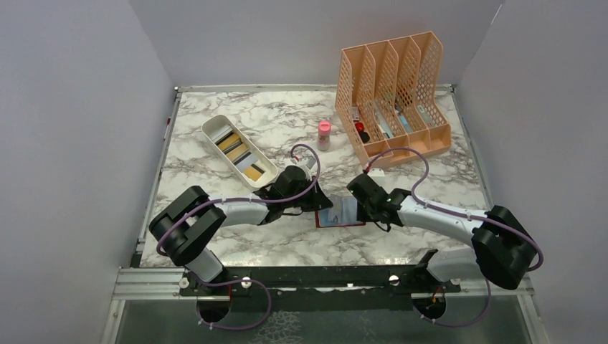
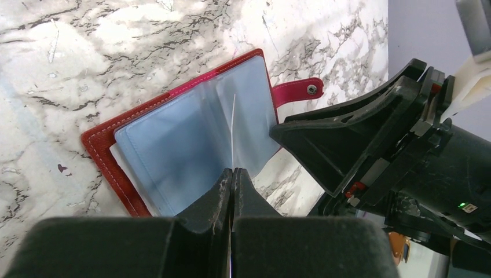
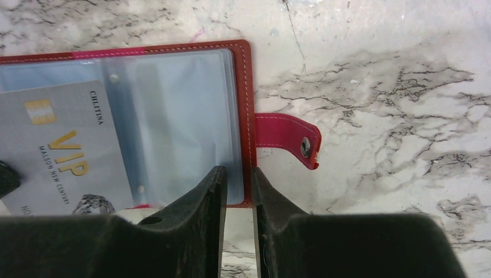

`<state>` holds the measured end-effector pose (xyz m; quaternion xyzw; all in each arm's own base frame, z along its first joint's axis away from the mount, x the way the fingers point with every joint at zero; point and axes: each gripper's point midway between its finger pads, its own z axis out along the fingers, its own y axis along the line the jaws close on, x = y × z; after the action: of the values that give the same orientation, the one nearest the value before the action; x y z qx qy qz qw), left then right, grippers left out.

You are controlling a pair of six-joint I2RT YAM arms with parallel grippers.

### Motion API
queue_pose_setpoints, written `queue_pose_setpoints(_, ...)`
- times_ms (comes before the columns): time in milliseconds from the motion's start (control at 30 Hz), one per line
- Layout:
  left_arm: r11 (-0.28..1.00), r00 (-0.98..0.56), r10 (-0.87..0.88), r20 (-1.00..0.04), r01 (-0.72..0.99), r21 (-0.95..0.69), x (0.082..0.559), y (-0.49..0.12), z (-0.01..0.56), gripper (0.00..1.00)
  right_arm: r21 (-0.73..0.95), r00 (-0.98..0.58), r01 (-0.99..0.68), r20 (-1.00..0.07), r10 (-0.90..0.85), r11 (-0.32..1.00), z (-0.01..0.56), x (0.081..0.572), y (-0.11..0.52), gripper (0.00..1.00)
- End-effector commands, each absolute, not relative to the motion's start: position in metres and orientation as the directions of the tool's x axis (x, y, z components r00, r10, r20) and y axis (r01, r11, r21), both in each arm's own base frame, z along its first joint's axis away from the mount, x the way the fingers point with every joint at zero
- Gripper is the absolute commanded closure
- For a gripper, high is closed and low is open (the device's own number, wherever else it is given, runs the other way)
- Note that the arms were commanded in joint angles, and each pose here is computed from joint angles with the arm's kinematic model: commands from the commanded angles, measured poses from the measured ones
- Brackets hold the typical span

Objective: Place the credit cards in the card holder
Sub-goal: Turn over the card slot in the card holder, then insert the credit card into the card holder.

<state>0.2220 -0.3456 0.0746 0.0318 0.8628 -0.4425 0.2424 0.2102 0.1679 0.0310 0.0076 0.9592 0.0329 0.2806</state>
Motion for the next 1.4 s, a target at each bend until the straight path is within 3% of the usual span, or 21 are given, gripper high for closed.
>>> queue_pose_setpoints(0,0.605,-0.873,-0.197,-0.446,0.249,-0.756,0.225,-0.348,0.072,1.0,0.064,-0.84,0.037,-0.539,0.066,0.997,0.021,0.208,0.161,0.74)
queue_pose_setpoints(867,0.526,-0.894,-0.339,-0.292,0.077,-0.847,0.225,-0.355,0.064,1.0,0.071,-0.854,0.078,-0.51,0.103,0.994,0.012,0.197,0.154,0.77)
queue_pose_setpoints(1367,0.569,-0.851,-0.396,-0.343,0.066,-0.82,0.234,-0.339,0.057,1.0,0.078,-0.853,0.071,-0.512,0.101,0.994,0.009,0.195,0.153,0.79)
